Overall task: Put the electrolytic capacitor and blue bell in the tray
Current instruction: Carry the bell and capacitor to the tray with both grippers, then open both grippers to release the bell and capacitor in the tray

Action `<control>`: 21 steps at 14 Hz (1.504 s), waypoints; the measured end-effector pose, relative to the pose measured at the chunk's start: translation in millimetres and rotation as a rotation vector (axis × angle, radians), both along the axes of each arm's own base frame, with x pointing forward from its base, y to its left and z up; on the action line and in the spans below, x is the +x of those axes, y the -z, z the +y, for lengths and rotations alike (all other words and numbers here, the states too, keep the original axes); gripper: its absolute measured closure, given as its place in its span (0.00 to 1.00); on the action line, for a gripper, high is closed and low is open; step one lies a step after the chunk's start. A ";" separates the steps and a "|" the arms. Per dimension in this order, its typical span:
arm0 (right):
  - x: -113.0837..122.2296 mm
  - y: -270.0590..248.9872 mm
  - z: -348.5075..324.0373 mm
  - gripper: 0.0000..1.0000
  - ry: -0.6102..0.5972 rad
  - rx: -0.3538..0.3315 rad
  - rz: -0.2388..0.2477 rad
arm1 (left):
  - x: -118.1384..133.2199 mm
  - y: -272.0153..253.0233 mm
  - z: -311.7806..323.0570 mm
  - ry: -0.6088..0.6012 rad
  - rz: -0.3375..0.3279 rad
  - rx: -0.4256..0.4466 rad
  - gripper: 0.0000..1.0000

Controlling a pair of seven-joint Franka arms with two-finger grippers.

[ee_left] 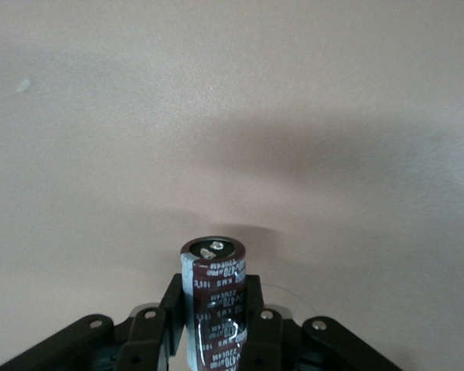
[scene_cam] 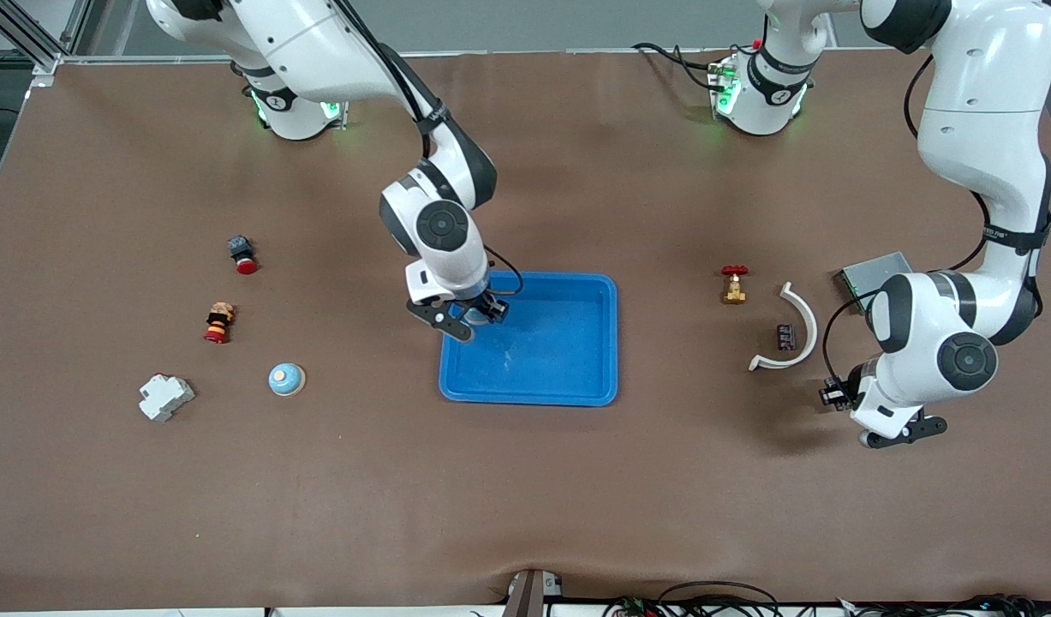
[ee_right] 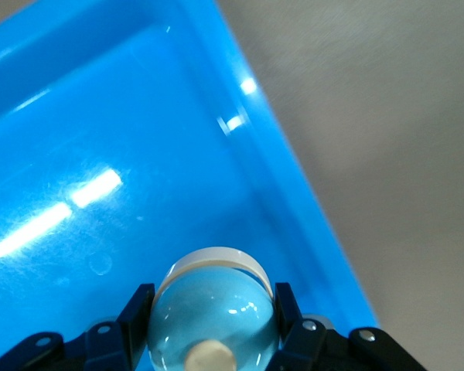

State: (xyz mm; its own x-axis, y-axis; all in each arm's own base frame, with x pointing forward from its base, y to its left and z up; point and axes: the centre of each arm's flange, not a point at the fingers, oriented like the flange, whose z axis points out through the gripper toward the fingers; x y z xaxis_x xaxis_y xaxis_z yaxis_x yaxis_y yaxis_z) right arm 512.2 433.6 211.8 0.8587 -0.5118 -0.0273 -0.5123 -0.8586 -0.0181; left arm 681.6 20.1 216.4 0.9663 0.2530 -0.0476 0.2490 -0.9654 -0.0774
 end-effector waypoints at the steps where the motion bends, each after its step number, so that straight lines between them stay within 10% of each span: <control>1: 0.2 7.0 5.4 0.33 0.002 -0.002 0.002 | 2.0 -11.2 -2.5 -0.034 0.014 0.001 0.66; 12: -4.7 32.0 18.0 0.32 0.017 0.000 -0.008 | 0.5 -103.3 -168.2 -0.283 0.058 0.007 0.66; 16: -1.0 28.8 17.8 0.00 0.012 -0.004 -0.018 | -30.1 -108.2 -268.8 -0.373 0.057 0.006 0.66; 21: 15.4 -8.7 29.8 0.00 0.002 -0.037 0.019 | -67.0 -107.9 -349.3 -0.433 0.047 0.028 0.66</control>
